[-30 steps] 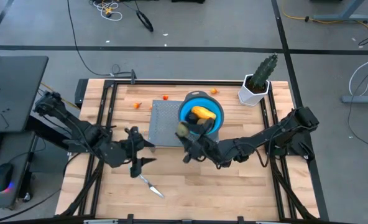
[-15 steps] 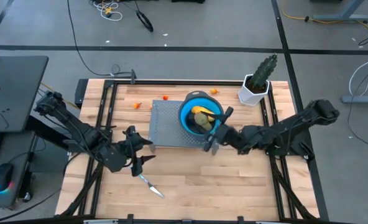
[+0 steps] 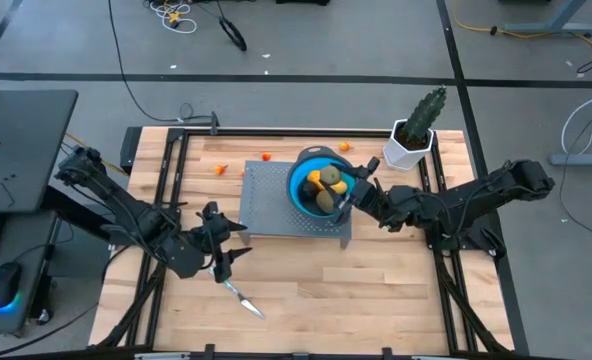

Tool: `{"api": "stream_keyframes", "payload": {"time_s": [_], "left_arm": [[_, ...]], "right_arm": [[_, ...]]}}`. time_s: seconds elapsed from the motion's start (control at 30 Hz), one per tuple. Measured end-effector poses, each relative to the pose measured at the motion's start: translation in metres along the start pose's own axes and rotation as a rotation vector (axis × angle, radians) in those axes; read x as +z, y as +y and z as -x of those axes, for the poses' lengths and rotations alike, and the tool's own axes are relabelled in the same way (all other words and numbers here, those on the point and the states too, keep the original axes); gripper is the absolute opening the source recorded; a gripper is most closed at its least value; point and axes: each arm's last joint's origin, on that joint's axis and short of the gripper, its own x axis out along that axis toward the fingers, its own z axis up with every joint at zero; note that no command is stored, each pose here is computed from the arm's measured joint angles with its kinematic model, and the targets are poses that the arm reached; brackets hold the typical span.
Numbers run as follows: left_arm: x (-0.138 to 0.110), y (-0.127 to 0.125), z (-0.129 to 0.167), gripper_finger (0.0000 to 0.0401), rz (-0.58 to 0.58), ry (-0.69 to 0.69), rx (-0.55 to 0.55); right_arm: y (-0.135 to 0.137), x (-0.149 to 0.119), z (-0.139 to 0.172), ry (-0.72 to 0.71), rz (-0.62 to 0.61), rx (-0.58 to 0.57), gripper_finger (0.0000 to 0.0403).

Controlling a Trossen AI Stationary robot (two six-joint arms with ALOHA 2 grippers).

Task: Pick & Place Fruit
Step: Put the brown kiwi into the blue strainer bowl on the shelf, then put the orange pear into the blue strainer bowl on the shelf

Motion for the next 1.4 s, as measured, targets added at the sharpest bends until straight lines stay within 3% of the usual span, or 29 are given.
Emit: {"api": "stream_keyframes", "payload": {"time_s": [0.17, 0.53, 0.83, 1.07, 1.27, 1.4], "left_arm": [[-0.016, 0.0, -0.008, 0.0261, -0.046, -0.065, 0.08], [-0.017, -0.008, -0.008, 0.0239, -0.115, -0.179, 0.185], [-0.019, -0.008, -0.008, 0.0209, -0.134, -0.182, 0.204], [-0.021, -0.006, -0.008, 0.0186, -0.167, -0.174, 0.231], [-0.02, -0.003, -0.007, 0.0168, -0.196, -0.228, 0.321], [-0.017, 0.0, -0.005, 0.0155, -0.226, -0.311, 0.454]], "right_arm": [[0.0, 0.0, 0.0, -0.003, -0.024, -0.001, 0.0262], [-0.001, 0.001, 0.0, -0.009, -0.028, -0.004, 0.0322], [-0.002, 0.007, 0.001, -0.053, -0.04, -0.024, 0.0325], [0.006, 0.013, 0.01, -0.091, -0.03, 0.03, 0.0325], [0.015, 0.017, 0.017, -0.155, 0.003, 0.149, 0.0325], [0.014, 0.024, 0.019, -0.221, -0.029, 0.162, 0.0325]]}}
